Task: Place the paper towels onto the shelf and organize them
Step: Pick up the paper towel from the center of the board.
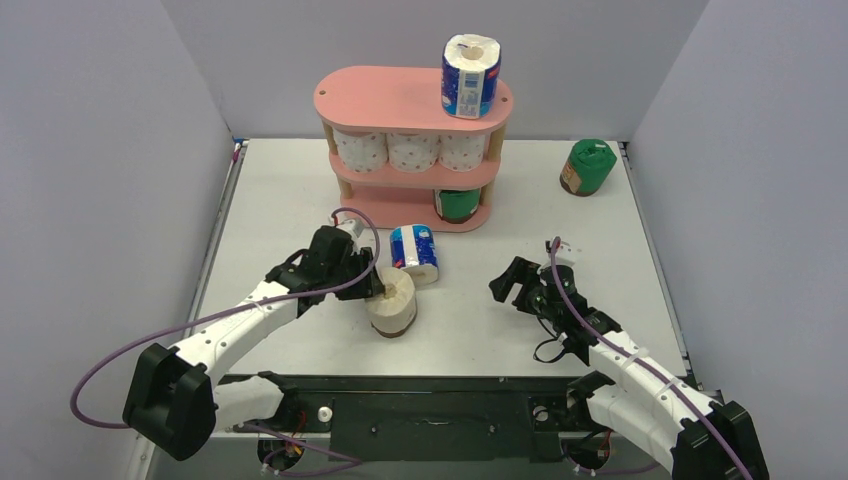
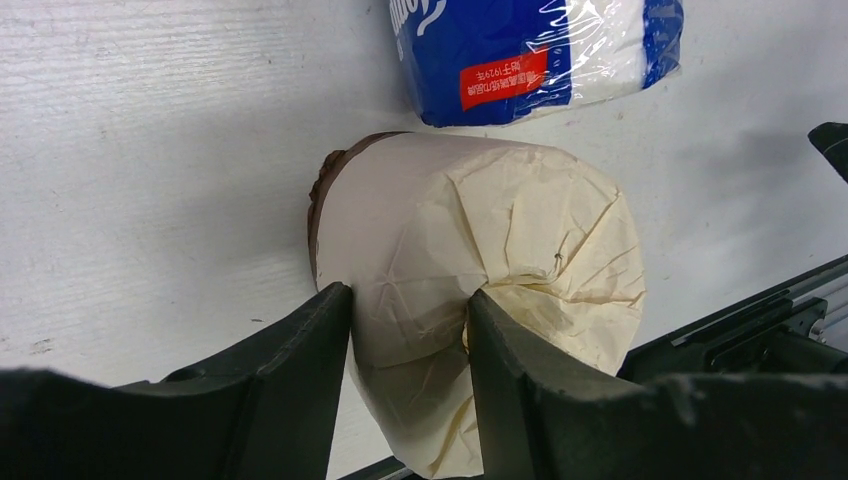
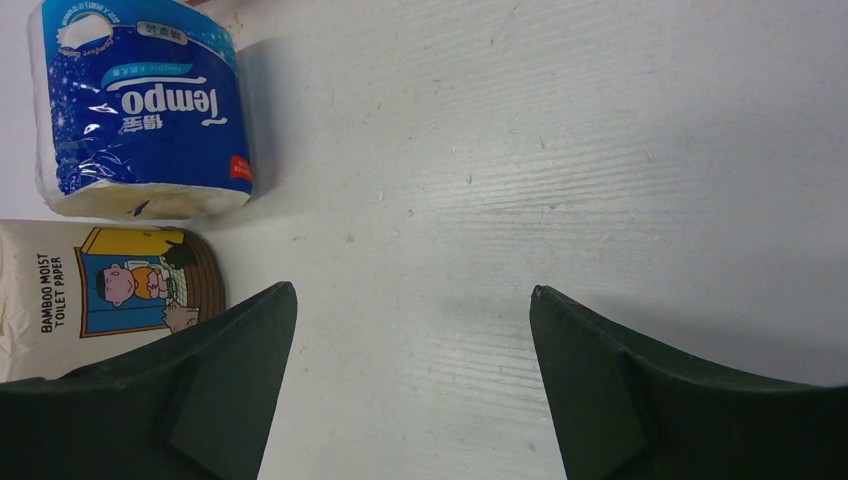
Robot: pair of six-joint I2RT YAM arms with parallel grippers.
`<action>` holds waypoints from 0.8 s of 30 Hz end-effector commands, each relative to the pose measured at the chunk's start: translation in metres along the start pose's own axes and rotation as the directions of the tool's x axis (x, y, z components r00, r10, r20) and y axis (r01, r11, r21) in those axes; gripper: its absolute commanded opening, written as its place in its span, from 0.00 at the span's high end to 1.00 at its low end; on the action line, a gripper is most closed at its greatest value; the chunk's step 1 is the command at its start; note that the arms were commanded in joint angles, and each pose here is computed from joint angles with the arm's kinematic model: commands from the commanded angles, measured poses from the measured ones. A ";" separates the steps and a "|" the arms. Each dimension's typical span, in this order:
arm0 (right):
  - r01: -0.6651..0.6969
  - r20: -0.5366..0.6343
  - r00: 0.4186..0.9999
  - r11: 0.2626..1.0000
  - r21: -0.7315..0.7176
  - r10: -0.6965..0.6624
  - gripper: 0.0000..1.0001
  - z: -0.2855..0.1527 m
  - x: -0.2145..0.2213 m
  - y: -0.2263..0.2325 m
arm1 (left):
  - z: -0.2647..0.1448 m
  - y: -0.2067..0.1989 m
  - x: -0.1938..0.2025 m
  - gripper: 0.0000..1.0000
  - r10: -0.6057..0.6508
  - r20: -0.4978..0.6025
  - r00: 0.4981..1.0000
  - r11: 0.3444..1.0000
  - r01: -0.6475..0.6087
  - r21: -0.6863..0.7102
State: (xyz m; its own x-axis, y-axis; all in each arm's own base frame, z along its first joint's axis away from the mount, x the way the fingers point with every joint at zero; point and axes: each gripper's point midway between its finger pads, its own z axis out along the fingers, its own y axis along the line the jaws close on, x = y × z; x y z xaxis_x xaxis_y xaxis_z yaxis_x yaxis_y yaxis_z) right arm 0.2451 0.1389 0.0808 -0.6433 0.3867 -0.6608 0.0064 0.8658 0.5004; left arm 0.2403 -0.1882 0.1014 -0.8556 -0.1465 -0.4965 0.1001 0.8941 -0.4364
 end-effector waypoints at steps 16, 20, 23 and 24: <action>0.039 0.099 0.994 0.999 -0.035 -0.035 0.18 -0.011 -0.032 0.017 | -0.068 0.020 -0.041 0.72 -0.004 0.147 0.989 0.994 0.019 -0.105; 0.043 0.097 0.995 0.998 -0.041 -0.039 0.18 -0.012 -0.032 0.018 | -0.083 0.035 -0.061 0.75 -0.068 0.240 0.968 0.986 0.102 -0.131; 0.042 0.102 0.994 0.998 -0.045 -0.038 0.18 -0.014 -0.033 0.019 | -0.087 0.042 -0.079 0.75 -0.135 0.312 0.941 0.974 0.184 -0.134; 0.043 0.108 0.993 0.998 -0.049 -0.038 0.18 -0.015 -0.035 0.020 | -0.087 0.043 -0.083 0.76 -0.164 0.326 0.931 0.968 0.216 -0.129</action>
State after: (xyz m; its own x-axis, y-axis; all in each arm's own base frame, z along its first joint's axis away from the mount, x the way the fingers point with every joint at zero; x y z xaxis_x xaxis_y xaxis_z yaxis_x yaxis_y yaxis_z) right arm 0.2478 0.1370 0.0985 -0.6087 0.3768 -0.6982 -0.0272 0.8696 0.4931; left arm 0.2456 -0.1078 0.1534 -0.7537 -0.3081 -0.5806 -0.0981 0.9262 -0.3642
